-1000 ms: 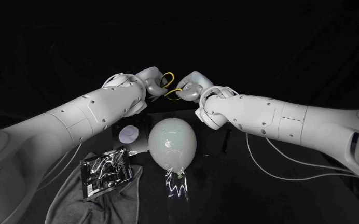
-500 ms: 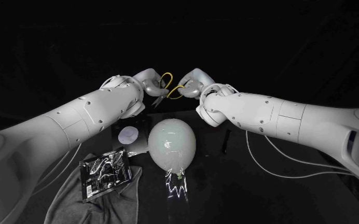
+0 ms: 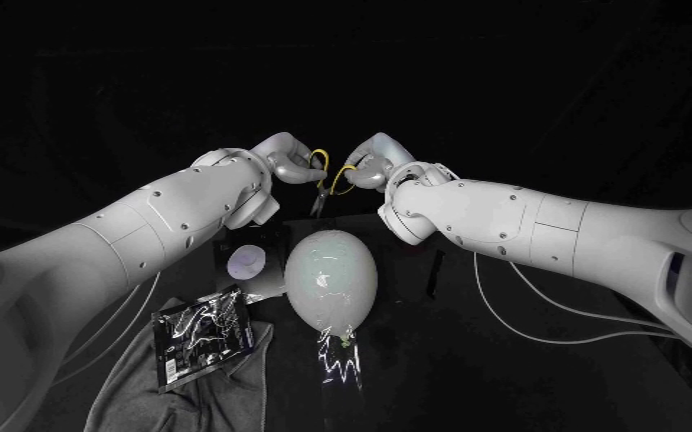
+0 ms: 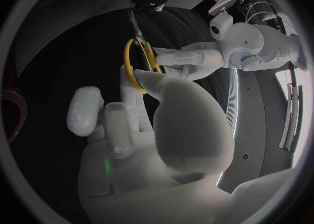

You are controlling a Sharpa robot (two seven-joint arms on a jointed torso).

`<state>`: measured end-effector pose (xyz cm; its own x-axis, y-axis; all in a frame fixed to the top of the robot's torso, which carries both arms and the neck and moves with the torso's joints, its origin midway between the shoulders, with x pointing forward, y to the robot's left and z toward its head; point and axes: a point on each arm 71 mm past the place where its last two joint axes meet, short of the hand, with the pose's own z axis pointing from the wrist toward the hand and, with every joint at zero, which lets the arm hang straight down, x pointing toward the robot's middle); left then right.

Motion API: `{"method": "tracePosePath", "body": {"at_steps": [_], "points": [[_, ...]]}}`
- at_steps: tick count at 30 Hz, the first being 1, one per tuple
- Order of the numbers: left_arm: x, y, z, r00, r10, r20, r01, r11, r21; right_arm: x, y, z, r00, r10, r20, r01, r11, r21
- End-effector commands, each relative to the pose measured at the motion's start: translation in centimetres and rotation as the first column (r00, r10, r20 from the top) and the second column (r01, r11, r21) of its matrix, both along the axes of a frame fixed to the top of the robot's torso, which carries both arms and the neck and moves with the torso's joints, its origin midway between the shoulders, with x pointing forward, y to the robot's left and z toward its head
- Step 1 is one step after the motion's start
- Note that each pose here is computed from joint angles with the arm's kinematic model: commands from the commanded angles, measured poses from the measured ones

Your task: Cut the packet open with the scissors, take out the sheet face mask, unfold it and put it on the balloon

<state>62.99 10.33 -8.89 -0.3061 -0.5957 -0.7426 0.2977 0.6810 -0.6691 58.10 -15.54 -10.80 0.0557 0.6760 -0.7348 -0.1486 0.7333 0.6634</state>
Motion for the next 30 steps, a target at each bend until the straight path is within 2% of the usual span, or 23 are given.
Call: {"method": "tracePosePath", "body": {"at_steps": [1,8,15,22,30], "points": [[-0.12,-0.32,-0.01,0.996,-0.054,-0.069,0.046,0.993,-0.109,0.00,0.03,0.14,1.000,-0.004,0.009,0.004,1.000,-0.002],[-0.13,-0.38,-0.03,0.992,-0.080,-0.101,0.062,0.984,-0.169,-0.10,0.14,0.14,1.000,0.001,0.009,-0.001,1.000,0.000],[-0.26,-0.64,-0.07,0.988,-0.107,-0.113,0.086,0.981,-0.176,-0.06,0.15,0.15,1.000,-0.001,0.010,0.001,1.000,0.001],[-0.18,-0.38,-0.07,0.989,-0.099,-0.107,0.080,0.983,-0.167,-0.02,-0.15,0.26,1.000,-0.011,0.024,0.011,1.000,0.006],[-0.19,-0.19,-0.23,0.986,-0.105,-0.127,0.085,0.984,-0.158,-0.08,-0.12,0.32,0.999,-0.008,0.032,0.008,1.000,0.009]]}}
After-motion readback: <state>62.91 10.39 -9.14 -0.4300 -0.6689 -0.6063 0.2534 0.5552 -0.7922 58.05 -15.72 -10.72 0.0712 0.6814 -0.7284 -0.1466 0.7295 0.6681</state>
